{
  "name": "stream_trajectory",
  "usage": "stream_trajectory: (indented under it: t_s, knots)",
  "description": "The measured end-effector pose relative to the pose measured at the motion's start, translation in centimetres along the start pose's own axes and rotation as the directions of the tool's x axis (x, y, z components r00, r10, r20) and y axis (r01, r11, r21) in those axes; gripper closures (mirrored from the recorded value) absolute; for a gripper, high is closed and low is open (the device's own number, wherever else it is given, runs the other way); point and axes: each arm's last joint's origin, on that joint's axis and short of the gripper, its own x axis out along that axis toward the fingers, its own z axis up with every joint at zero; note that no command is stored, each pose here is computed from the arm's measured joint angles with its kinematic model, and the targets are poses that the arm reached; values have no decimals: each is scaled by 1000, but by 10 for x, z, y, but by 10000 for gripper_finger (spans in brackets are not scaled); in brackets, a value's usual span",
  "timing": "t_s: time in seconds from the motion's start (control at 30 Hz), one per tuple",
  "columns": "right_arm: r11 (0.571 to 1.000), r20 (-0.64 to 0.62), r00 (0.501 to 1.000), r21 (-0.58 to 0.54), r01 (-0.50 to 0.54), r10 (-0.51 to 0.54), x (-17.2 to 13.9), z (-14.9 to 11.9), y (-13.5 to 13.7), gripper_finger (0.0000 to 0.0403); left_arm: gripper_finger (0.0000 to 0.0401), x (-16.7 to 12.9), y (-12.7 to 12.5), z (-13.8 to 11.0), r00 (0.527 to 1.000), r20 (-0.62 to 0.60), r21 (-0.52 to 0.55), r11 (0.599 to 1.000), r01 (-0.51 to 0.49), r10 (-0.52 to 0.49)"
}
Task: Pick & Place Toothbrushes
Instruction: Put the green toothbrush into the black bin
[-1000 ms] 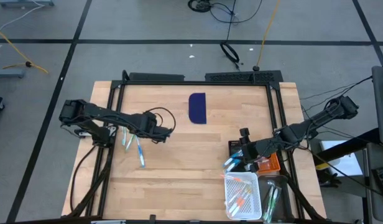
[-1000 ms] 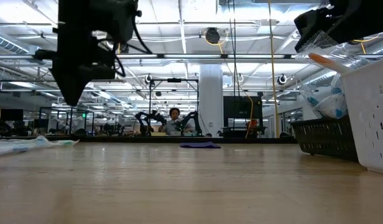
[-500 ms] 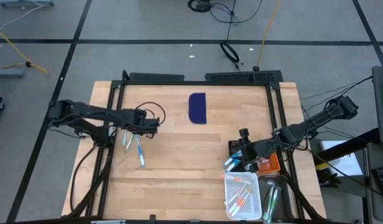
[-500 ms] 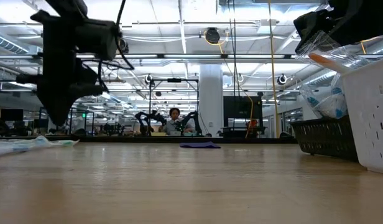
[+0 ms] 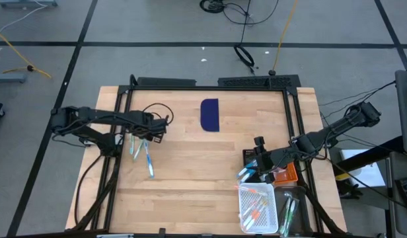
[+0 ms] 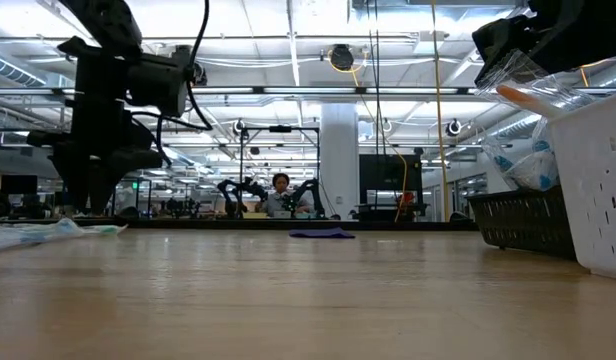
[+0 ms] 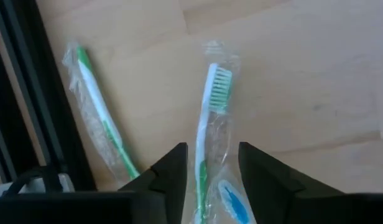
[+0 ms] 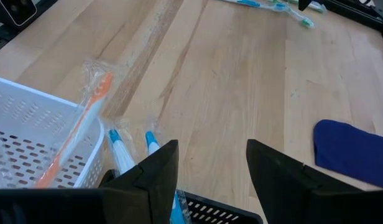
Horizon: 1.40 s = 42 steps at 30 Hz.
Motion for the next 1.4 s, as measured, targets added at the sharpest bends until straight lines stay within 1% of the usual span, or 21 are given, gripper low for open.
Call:
stream_trajectory:
  t_s: [0.1,0.17,0.43,0.67,0.87,1.07,1.17,1.3,1.4]
  knots:
    - [1000,-2,1000,6,-1,1,2,-3,1,222,244,1,1,3,1000,-6,-11,1000,-6,6]
    - [1000,-18,1000,1,-1,1,3,-8,1,222,243,2,2,4,1000,-5,-11,1000,-3,3]
    - [1000,15,1000,11,1,-1,5,-7,2,222,256,2,2,6,1000,-7,-12,1000,3,-3]
    - [1000,15,1000,11,1,-1,5,-7,2,222,263,2,2,6,1000,-9,-31,999,10,-10]
    - [1000,15,1000,11,1,-1,5,-8,2,222,265,2,-3,8,998,-4,-23,997,69,-69]
    - [1000,15,1000,12,-1,1,5,-8,2,222,265,2,-1,6,999,-14,-17,999,50,-50]
    - [1000,15,1000,12,-1,1,5,-8,2,222,265,11,1,3,999,-18,-23,999,39,-40]
    - [1000,15,1000,12,-1,1,5,-8,2,222,265,30,5,-5,997,-53,-45,997,57,-60]
    - [1000,19,1000,12,-1,1,5,-7,2,222,265,39,7,-10,996,-51,-56,996,70,-73]
